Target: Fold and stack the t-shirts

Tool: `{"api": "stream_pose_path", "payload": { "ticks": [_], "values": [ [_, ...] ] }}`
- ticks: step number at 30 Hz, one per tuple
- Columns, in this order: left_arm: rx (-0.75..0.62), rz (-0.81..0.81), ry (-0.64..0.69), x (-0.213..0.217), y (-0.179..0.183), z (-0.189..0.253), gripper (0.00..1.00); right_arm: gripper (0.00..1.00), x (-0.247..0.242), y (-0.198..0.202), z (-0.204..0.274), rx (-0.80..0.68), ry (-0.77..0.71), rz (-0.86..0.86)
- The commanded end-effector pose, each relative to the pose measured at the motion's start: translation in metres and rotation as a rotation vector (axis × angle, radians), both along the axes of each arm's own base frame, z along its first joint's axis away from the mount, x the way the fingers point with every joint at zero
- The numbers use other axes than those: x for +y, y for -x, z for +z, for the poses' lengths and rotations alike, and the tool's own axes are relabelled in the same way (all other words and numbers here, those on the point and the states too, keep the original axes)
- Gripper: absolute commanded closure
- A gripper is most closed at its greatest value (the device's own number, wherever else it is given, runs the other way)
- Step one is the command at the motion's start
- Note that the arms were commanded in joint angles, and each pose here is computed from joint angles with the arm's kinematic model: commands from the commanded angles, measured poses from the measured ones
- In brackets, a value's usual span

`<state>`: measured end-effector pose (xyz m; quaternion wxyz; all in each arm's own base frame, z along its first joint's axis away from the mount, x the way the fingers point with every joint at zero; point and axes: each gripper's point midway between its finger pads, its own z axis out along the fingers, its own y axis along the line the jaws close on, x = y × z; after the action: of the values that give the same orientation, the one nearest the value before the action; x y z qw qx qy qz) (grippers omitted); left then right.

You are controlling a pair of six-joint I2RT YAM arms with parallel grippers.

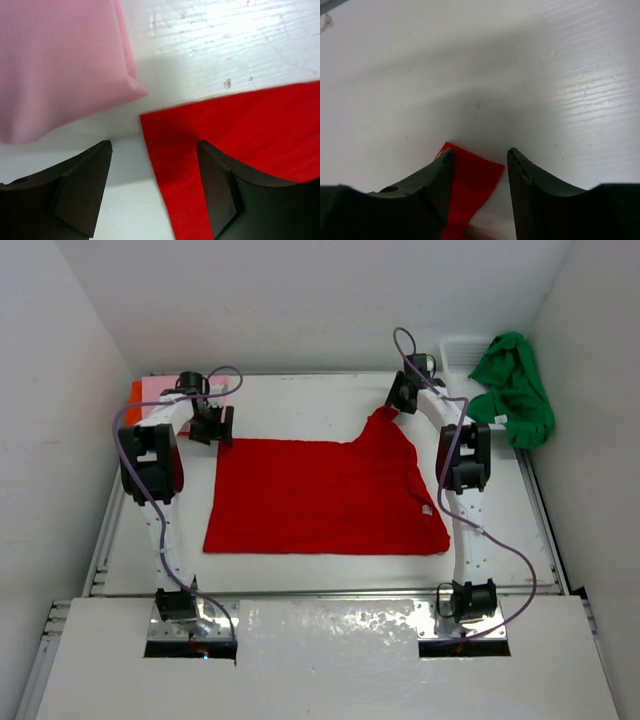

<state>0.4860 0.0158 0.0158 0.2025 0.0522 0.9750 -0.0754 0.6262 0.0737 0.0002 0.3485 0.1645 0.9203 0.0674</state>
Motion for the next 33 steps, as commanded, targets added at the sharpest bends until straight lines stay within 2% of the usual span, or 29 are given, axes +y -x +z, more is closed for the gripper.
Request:
{"api": "stream_pose_path", "payload": {
  "ticks": [1,3,4,7,8,10,13,17,19,23,28,30,31,32,33],
  "values": [
    [-0.013,-0.003,0.050,-0.010,-0.009,-0.009,0.33,0.56,0.012,0.016,-0.035,0.074,-0.054,0.011],
    [-0.029,-0.012,0.068,-0.015,-0.013,-0.008,0.33,0.60,0.019,0.012,-0.032,0.052,-0.077,0.032],
    [-0.044,-0.019,0.085,-0.018,-0.017,-0.008,0.33,0.69,0.024,0.007,-0.030,0.026,-0.100,0.040],
    [-0.049,-0.033,0.121,-0.026,-0.021,-0.011,0.33,0.84,0.036,-0.003,-0.023,-0.022,-0.164,0.060],
    [-0.048,-0.038,0.133,-0.029,-0.021,-0.011,0.33,0.92,0.039,-0.005,-0.020,-0.037,-0.177,0.067],
    [-0.022,-0.048,0.169,-0.035,-0.013,-0.015,0.38,1.00,0.043,-0.009,-0.010,-0.069,-0.199,0.075],
    [-0.025,-0.060,0.199,-0.040,-0.010,-0.011,0.46,1.00,0.044,-0.009,0.003,-0.104,-0.205,0.086],
    [0.021,-0.088,0.257,-0.055,0.005,-0.008,0.67,1.00,0.043,-0.011,0.026,-0.148,-0.202,0.096],
    [0.022,-0.095,0.257,-0.055,0.008,-0.007,0.98,1.00,0.046,-0.013,0.033,-0.164,-0.216,0.109],
    [0.001,-0.120,0.253,-0.056,0.013,0.005,1.00,1.00,0.055,-0.017,0.059,-0.214,-0.266,0.131],
    [-0.090,-0.210,0.168,-0.047,0.013,0.039,1.00,1.00,0.072,-0.011,0.130,-0.353,-0.322,0.246],
    [-0.151,-0.258,0.118,-0.041,0.014,0.061,1.00,1.00,0.087,0.005,0.145,-0.396,-0.374,0.351],
    [-0.145,-0.275,0.108,-0.040,0.023,0.059,1.00,1.00,0.092,0.017,0.178,-0.454,-0.391,0.397],
    [-0.175,-0.291,0.087,-0.038,0.026,0.072,1.00,1.00,0.095,0.034,0.165,-0.450,-0.408,0.430],
    [-0.179,-0.320,0.071,-0.037,0.032,0.073,1.00,1.00,0.100,0.050,0.173,-0.459,-0.428,0.478]
  ]
}}
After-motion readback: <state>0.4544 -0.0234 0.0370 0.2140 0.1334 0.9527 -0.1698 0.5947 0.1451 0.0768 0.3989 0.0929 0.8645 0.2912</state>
